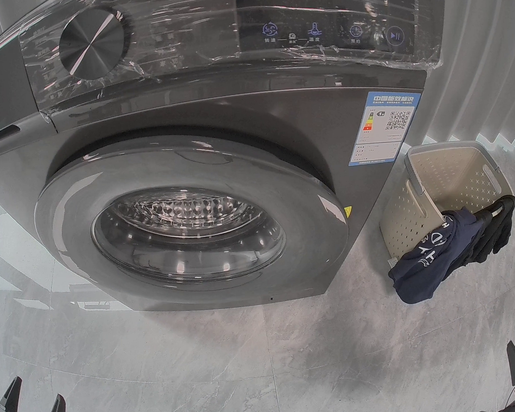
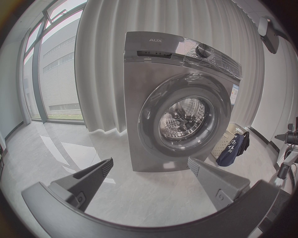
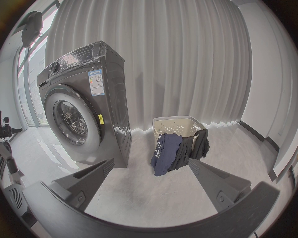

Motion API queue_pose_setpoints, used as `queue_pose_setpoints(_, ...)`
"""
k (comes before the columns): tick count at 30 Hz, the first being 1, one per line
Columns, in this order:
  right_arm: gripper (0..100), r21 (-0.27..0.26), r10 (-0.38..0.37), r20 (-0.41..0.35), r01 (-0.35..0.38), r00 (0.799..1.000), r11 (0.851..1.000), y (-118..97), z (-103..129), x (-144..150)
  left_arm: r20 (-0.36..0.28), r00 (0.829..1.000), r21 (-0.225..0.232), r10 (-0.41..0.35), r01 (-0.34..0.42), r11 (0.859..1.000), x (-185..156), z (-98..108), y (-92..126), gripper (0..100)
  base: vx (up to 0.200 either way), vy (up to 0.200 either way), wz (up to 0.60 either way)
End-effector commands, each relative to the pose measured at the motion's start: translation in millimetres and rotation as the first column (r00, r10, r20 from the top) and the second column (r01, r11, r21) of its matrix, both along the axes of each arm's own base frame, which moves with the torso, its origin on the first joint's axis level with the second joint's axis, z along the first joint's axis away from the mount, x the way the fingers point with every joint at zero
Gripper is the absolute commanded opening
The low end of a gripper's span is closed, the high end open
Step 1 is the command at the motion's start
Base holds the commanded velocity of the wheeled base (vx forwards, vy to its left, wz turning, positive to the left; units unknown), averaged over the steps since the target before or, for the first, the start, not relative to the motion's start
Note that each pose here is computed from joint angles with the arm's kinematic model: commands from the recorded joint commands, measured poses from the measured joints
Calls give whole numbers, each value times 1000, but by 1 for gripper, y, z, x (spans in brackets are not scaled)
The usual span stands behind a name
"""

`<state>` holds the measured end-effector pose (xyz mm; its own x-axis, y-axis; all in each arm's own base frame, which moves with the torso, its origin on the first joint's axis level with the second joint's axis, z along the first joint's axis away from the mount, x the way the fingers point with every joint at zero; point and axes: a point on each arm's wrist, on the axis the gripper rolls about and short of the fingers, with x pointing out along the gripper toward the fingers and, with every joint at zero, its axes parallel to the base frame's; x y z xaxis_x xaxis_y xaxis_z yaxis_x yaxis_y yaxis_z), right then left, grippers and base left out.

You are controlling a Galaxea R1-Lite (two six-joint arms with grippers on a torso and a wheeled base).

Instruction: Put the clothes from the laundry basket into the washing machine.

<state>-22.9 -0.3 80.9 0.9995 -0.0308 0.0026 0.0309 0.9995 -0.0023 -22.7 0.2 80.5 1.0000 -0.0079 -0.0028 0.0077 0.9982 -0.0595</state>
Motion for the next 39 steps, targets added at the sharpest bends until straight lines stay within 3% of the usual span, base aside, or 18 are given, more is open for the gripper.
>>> queue_pose_setpoints(1, 100, -1, 0, -1, 0, 1000, 1000, 0, -5, 0, -5, 1000, 0, 0, 0, 1000, 0, -5, 0, 100, 0, 0, 600)
queue_pose_setpoints(7, 100, -1, 0, -1, 0, 1000, 1000, 0, -5, 0, -3, 1000, 1, 0, 0, 1000, 0, -5, 0, 100, 0, 0, 200)
queue_pose_setpoints(13, 100, 1, 0, -1, 0, 1000, 1000, 0, -5, 0, -5, 1000, 0, 0, 0, 1000, 0, -5, 0, 100, 0, 200, 0)
queue_pose_setpoints(31, 100, -1, 0, -1, 0, 1000, 1000, 0, -5, 0, -5, 1000, 0, 0, 0, 1000, 0, -5, 0, 100, 0, 0, 100)
queue_pose_setpoints(39, 100, -1, 0, -1, 0, 1000, 1000, 0, -5, 0, -5, 1000, 0, 0, 0, 1000, 0, -5, 0, 100, 0, 150, 0)
